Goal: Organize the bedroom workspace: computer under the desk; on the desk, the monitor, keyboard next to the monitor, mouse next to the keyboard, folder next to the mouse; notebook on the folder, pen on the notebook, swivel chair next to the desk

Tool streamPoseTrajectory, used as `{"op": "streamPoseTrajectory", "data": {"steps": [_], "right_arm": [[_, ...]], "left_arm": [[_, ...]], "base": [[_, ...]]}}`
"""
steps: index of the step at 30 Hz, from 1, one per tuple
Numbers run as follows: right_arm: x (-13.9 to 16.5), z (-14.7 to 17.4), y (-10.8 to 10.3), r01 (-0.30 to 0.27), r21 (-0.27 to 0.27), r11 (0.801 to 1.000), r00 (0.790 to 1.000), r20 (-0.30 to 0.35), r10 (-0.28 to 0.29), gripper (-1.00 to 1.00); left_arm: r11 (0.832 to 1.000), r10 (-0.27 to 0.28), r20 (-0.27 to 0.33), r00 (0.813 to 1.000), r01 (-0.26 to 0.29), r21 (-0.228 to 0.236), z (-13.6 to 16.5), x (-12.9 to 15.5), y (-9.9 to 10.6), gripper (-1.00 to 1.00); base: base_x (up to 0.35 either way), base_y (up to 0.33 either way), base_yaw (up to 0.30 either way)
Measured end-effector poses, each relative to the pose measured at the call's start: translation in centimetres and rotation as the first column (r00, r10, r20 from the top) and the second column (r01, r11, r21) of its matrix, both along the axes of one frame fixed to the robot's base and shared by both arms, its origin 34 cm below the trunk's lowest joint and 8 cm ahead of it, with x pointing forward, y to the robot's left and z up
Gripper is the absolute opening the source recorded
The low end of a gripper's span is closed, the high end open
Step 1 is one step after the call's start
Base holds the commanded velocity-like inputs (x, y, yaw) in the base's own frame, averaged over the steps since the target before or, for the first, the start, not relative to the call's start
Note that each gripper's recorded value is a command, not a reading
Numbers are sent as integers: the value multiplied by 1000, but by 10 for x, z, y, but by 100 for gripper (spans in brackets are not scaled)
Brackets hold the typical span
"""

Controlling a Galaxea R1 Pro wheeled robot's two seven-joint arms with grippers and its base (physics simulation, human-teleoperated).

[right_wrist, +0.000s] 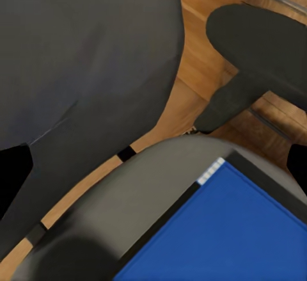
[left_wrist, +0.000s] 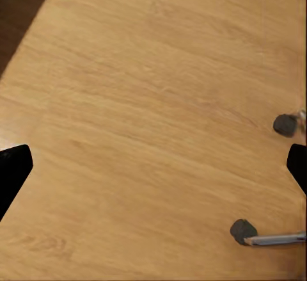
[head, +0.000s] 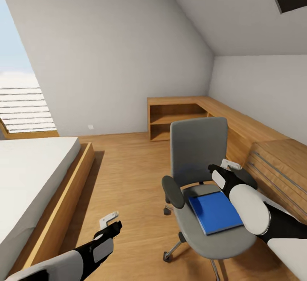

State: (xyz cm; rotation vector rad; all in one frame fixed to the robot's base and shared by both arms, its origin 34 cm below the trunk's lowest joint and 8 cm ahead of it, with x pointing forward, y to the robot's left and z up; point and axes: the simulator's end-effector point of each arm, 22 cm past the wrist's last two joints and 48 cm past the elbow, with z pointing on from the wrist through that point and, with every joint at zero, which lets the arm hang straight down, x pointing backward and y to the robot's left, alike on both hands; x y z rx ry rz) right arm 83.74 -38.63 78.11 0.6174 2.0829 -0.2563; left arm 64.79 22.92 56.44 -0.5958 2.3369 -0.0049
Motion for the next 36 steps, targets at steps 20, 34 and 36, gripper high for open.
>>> {"op": "streamPoseTrajectory", "data": {"steps": [20,34,36], "right_arm": [[-4,-37,-1,1,0,1000,1000,-2,-1,100],[-7,-63,-1,1,-1,1000,1000,0,-1,100],[-7,-67,-1,0,-1,1000,1000,0,0,100]], "left_arm": [[999,3,-42,999,-1,53,116,15,-22,100],[994,-75,-55,996,79,77,83,-5,-39,100],[994,-77,-55,996,81,76,79,-5,-40,100]], "base": [[0,0,0],[0,0,0],[0,0,0]]}}
